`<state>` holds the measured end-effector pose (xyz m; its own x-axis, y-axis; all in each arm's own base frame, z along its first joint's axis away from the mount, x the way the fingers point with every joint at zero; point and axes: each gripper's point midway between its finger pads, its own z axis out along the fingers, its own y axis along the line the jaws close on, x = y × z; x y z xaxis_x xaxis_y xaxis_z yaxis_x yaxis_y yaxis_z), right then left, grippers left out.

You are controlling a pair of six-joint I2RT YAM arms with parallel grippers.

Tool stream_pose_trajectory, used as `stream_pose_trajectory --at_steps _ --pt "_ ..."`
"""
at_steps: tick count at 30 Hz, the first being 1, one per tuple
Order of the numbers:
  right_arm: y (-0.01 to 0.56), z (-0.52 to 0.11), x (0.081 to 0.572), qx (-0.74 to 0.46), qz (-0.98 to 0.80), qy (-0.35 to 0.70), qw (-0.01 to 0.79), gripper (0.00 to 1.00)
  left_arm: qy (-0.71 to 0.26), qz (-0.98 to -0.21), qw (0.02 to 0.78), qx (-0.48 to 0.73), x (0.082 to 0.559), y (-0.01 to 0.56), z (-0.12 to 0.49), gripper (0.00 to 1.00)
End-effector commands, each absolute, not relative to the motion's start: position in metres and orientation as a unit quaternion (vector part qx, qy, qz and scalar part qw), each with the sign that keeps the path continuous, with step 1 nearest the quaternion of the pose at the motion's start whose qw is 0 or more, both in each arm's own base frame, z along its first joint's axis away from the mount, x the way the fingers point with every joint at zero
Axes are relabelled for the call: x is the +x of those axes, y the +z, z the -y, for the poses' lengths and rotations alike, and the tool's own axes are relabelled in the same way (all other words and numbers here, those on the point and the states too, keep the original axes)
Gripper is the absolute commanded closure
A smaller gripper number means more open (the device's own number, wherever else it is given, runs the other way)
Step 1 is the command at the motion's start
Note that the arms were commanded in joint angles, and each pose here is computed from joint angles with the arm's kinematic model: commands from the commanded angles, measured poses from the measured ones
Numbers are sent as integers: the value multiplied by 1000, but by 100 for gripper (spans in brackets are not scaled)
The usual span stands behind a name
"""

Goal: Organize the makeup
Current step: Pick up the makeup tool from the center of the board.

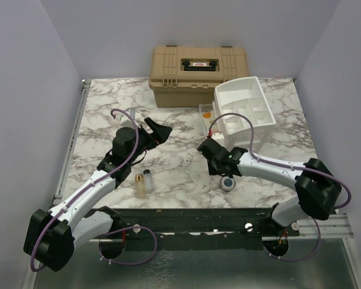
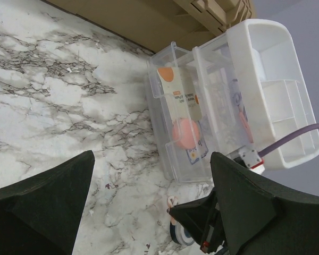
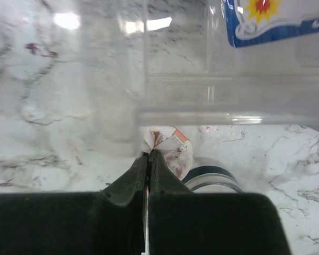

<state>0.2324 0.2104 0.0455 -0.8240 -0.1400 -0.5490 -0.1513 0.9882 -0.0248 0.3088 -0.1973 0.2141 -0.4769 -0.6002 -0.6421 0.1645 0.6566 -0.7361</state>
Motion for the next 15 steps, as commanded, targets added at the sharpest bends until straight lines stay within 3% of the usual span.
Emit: stream_pose_trajectory --at_steps 1,9,15 --pt "89 -232 229 -126 -944 61 300 99 -389 -760 501 -142 308 218 194 8" --pt "175 -291 204 -224 -888 245 318 99 -388 -760 503 -142 310 220 194 8" --pt "233 -293 235 -200 -866 228 397 99 -390 -759 502 -142 311 220 195 8"
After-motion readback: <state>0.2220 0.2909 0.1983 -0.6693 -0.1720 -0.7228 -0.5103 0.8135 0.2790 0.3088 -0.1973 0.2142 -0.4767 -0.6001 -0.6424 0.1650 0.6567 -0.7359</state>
